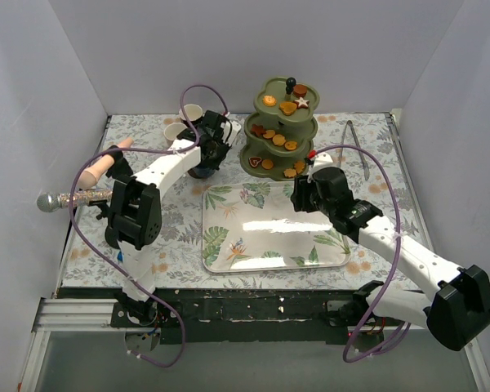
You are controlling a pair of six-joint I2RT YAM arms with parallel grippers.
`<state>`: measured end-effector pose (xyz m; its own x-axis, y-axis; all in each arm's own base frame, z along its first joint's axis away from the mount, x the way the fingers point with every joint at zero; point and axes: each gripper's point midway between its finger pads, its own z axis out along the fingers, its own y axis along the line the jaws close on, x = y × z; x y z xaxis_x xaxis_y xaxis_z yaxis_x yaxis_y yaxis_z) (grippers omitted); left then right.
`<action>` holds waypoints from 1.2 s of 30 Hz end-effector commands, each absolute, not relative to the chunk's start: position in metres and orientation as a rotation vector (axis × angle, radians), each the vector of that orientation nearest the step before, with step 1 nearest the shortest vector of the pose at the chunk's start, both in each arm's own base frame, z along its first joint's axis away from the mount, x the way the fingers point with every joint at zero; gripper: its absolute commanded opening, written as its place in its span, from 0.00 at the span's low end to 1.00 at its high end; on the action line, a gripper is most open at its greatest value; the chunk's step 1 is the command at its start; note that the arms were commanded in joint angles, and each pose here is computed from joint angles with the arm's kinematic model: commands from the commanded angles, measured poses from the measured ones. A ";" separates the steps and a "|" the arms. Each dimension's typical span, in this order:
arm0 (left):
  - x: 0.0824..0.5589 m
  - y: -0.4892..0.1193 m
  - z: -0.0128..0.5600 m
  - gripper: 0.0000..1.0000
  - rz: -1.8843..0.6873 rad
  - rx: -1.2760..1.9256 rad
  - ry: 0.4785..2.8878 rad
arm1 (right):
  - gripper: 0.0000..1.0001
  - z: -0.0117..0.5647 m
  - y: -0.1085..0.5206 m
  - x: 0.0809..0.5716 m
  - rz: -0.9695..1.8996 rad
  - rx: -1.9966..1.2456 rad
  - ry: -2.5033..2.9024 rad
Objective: Serve the afternoon tea
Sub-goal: Place the cup on the coaster.
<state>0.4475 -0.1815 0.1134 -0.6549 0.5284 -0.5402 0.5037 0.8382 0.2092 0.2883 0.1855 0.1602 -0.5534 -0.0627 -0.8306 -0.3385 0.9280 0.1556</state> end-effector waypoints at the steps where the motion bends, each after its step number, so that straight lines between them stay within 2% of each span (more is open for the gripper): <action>1: 0.482 -0.180 0.173 0.00 0.086 0.764 2.228 | 0.56 0.184 0.196 0.300 0.427 -0.242 2.084; 36: 0.495 -0.163 0.137 0.00 0.086 0.778 2.304 | 0.56 0.178 0.194 0.304 0.427 -0.241 2.111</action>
